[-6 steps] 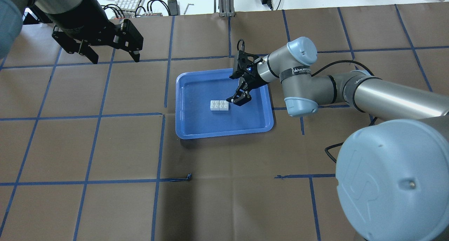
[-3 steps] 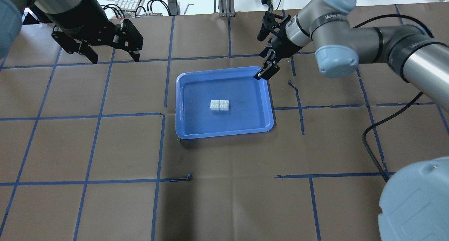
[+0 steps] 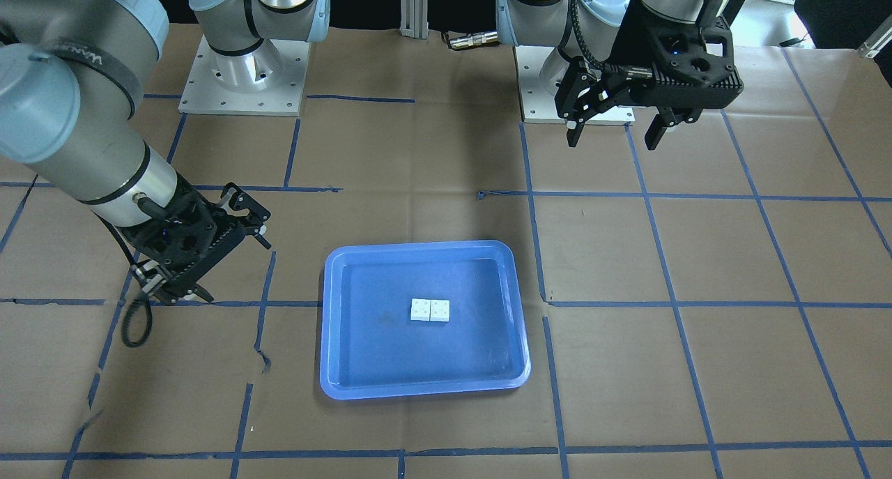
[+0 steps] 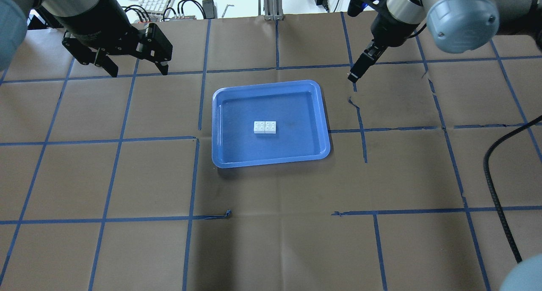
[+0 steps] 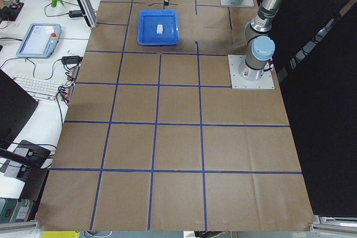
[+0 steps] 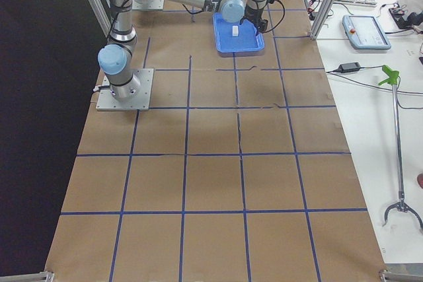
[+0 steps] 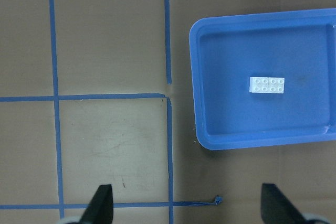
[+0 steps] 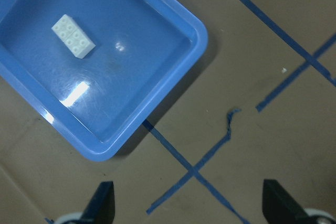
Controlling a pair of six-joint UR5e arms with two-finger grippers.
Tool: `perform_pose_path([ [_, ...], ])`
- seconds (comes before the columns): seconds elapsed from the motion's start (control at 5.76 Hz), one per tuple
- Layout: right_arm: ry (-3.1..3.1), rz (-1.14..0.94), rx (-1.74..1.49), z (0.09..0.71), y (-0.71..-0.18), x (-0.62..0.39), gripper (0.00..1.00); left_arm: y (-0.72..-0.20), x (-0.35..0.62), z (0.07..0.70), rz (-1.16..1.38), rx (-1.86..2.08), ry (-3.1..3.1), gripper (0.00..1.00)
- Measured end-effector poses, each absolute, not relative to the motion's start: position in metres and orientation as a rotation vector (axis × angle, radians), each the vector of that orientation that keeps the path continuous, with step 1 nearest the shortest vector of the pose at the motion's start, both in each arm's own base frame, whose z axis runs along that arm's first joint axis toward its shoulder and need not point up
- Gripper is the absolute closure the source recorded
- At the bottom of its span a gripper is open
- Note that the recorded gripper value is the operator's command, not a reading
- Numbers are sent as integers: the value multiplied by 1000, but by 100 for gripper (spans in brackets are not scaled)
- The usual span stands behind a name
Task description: Assemble white blocks and place on blue tray
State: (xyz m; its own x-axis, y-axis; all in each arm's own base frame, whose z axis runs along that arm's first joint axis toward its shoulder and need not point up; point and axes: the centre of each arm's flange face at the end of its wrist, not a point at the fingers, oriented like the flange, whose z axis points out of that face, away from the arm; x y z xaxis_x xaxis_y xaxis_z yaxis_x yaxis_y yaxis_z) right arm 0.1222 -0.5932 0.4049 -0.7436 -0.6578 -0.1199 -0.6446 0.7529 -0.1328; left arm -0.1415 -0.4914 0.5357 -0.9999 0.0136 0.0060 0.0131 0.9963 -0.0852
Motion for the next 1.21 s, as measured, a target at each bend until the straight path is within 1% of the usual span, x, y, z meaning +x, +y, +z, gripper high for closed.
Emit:
perform_pose_path([
  [0.17, 2955, -68, -744, 428, -579, 115, 0, -491, -141, 536, 135, -21, -3132, 0],
  [0.52, 3091, 42, -154, 470, -554, 115, 0, -491, -141, 536, 135, -21, -3133, 0],
  [0.69, 3107, 86, 49, 492, -545, 124, 0, -491, -141, 536, 135, -21, -3132, 0],
  [0.87, 3132, 104, 126, 506, -538, 135, 0, -491, -141, 536, 135, -21, -3132, 0],
  [1.21, 3163, 113, 141, 509, -534, 145, 0, -491, -141, 536, 135, -21, -3132, 0],
])
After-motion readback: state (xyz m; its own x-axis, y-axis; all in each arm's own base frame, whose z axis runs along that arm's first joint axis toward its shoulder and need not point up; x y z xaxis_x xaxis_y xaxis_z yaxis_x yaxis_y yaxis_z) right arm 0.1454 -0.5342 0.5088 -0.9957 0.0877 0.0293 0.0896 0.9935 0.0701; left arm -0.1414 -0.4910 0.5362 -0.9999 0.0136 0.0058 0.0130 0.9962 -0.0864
